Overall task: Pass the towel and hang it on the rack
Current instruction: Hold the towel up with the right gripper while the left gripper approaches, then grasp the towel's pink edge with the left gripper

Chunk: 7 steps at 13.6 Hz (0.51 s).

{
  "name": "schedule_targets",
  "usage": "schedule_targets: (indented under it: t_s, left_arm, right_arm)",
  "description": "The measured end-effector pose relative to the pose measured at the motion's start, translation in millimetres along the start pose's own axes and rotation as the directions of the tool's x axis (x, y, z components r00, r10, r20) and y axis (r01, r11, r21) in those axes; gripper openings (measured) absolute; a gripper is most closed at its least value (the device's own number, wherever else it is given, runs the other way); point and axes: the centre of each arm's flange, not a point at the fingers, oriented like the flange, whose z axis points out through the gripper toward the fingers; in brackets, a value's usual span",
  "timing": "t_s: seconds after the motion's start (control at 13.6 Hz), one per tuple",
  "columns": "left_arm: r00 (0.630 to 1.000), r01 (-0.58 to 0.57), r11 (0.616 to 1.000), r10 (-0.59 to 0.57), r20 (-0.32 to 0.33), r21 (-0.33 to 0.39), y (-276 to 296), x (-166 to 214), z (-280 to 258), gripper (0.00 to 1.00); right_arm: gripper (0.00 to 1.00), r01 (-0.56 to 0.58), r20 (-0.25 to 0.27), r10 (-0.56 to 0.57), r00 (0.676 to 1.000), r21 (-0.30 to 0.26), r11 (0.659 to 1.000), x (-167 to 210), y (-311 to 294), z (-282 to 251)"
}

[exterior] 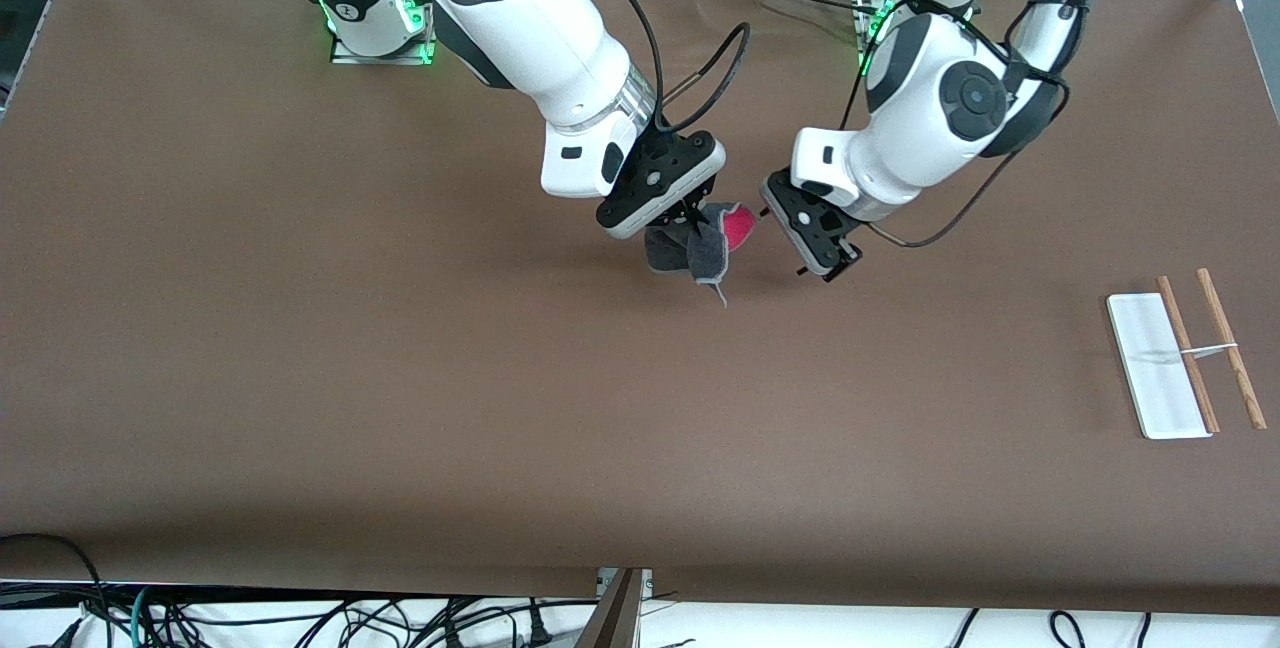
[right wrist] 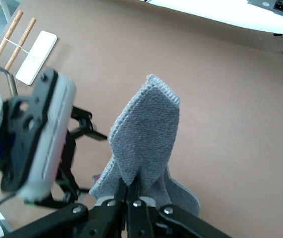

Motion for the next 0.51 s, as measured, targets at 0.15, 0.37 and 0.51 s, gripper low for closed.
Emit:
schedule_targets:
  t_s: [0.15,0.37,0.51]
  left_arm:
    - [0.999,-0.026,0.999,0.027,-0.027,0.019,13,9,-2,1.0]
    - [0.998,-0.032,0.999,0.034,-0.057,0.042,15,13,-10,1.0]
    - [0.997,-0.033,0.998,0.037,-0.072,0.054,15,15,-16,1.0]
  right_arm:
    - [0.02,0.0,0.0,0.0,1.0,0.0,1.0,0,0,0]
    - [0.02,-0.001,0.003,0.001,1.0,0.0,1.0,0,1,2]
    - [0.02,-0.003,-0.005,0.003,1.0,0.003,1.0,1,2,5]
